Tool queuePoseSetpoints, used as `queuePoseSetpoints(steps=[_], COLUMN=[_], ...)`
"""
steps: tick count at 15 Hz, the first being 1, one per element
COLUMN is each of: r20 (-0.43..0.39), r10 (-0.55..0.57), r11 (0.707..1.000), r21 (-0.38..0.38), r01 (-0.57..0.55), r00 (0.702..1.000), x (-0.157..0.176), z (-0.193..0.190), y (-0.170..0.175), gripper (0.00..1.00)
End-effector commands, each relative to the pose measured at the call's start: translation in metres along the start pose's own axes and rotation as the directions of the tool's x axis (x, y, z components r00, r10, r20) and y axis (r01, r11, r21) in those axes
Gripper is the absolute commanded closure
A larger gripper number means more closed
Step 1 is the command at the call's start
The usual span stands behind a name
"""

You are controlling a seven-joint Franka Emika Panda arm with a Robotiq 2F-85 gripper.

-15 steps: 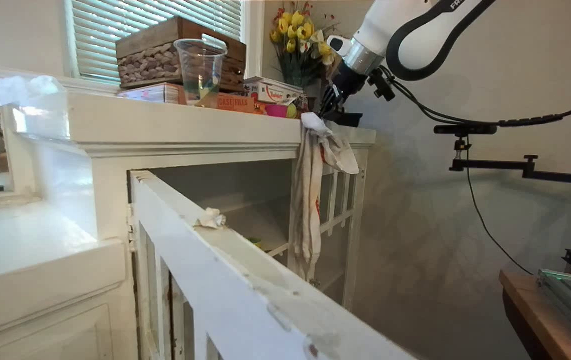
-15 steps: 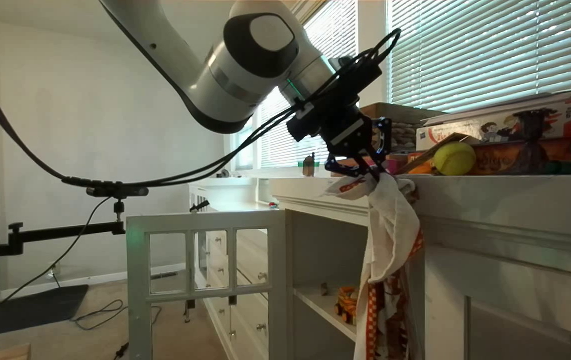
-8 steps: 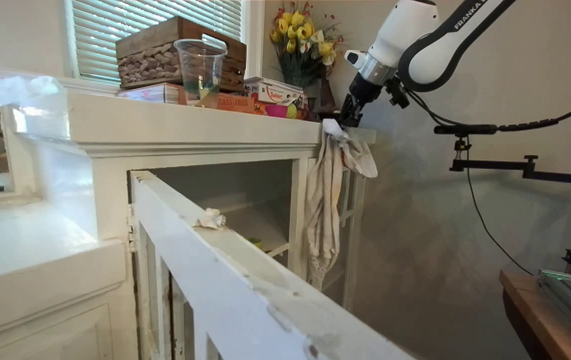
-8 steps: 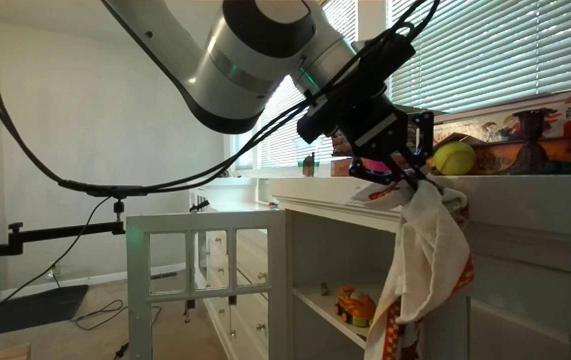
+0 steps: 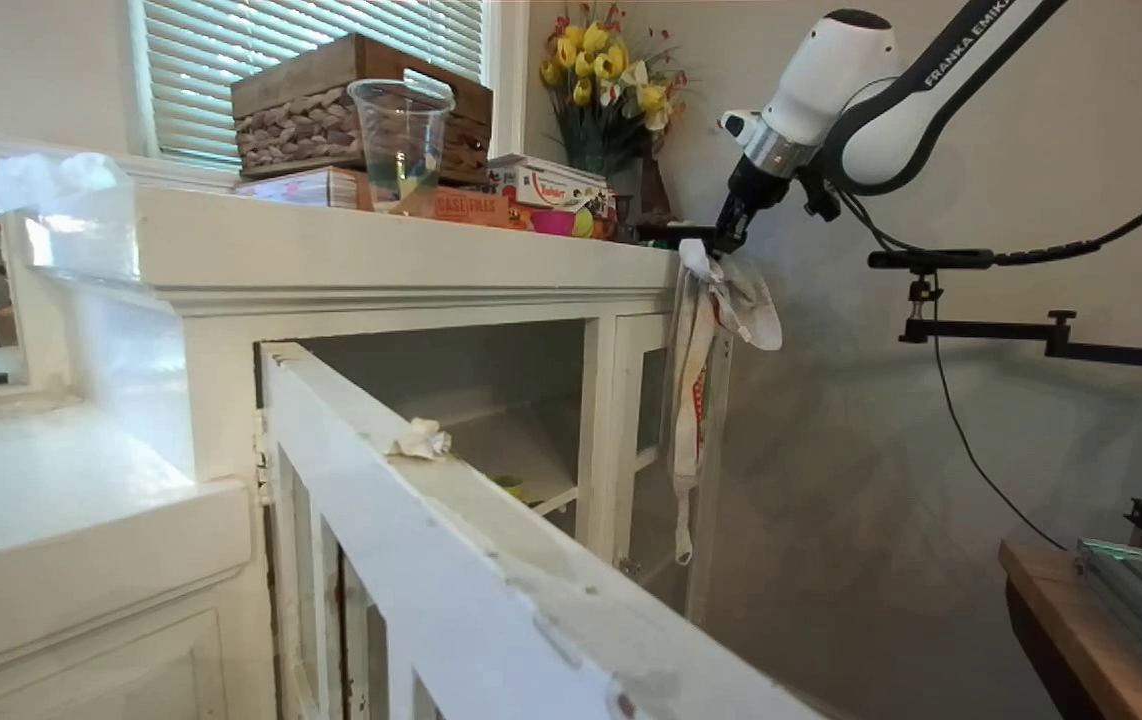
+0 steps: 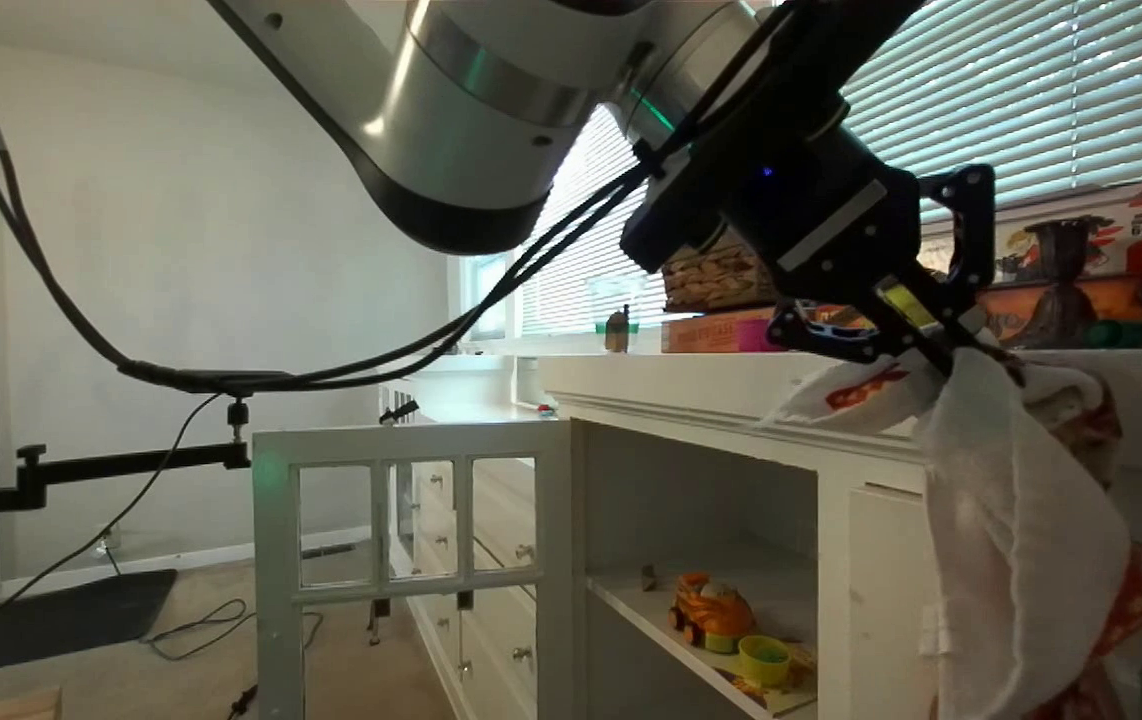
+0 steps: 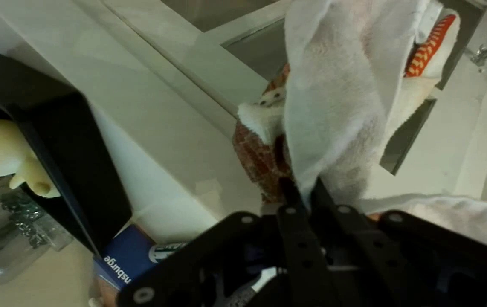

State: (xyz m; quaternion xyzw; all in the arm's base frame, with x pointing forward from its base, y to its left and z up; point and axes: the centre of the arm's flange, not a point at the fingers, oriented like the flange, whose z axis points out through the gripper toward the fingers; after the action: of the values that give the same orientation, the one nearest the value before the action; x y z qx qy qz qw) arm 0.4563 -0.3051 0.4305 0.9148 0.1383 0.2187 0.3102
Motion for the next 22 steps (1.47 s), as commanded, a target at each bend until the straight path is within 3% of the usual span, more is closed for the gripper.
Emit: queuePoseSetpoints(steps=[1, 10, 22], r20=[-0.020, -0.146, -0.221], r10=[0.020, -0.034, -0.100], r11=[0.999, 0.999, 0.993], r21=[-0.048, -0.016, 0.046], r01=[-0.021, 0.032, 0.113], r00=[1.000, 0.989, 0.970], x=[0.013, 0.066, 0.106], z=[0.008, -0.011, -0.021], y=[-0.005, -0.039, -0.086], gripper=[0.97, 0.97, 0.97])
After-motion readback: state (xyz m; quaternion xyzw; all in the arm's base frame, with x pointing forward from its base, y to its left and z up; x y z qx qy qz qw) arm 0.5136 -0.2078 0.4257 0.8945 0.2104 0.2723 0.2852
